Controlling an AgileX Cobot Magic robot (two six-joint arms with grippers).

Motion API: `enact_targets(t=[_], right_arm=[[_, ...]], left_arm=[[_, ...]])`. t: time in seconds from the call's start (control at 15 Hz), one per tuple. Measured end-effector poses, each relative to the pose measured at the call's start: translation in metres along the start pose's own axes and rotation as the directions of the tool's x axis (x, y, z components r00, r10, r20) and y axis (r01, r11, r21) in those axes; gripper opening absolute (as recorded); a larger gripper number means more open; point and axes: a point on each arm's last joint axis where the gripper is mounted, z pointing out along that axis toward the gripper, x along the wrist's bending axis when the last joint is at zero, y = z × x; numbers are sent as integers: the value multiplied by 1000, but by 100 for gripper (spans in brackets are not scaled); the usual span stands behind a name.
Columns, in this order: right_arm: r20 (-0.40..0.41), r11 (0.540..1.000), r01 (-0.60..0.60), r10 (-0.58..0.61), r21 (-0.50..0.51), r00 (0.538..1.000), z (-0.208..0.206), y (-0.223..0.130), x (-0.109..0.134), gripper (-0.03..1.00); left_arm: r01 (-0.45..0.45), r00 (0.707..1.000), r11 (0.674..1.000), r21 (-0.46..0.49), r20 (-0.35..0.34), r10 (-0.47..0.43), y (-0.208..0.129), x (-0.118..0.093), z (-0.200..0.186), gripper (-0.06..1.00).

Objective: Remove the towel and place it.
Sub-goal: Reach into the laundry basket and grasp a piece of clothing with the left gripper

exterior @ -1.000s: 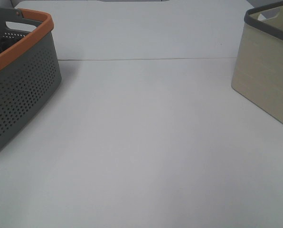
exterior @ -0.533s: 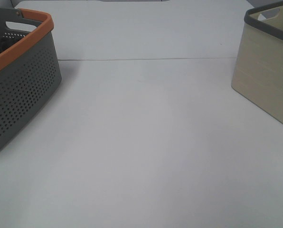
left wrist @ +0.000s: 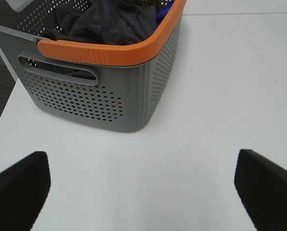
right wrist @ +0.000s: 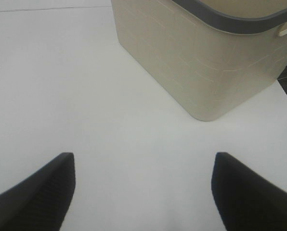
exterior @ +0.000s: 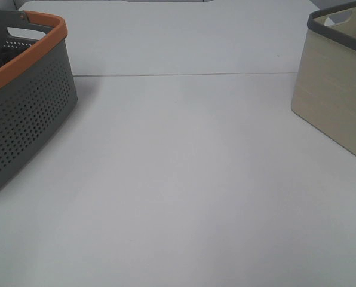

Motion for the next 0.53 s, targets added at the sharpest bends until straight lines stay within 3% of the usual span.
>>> enact_targets(t=[0.53], right_arm=[[0,1000,0,0,0,1000,0,0,0,70]], left_arm=[[0,1000,1000,-1,0,0,0,0,0,98]])
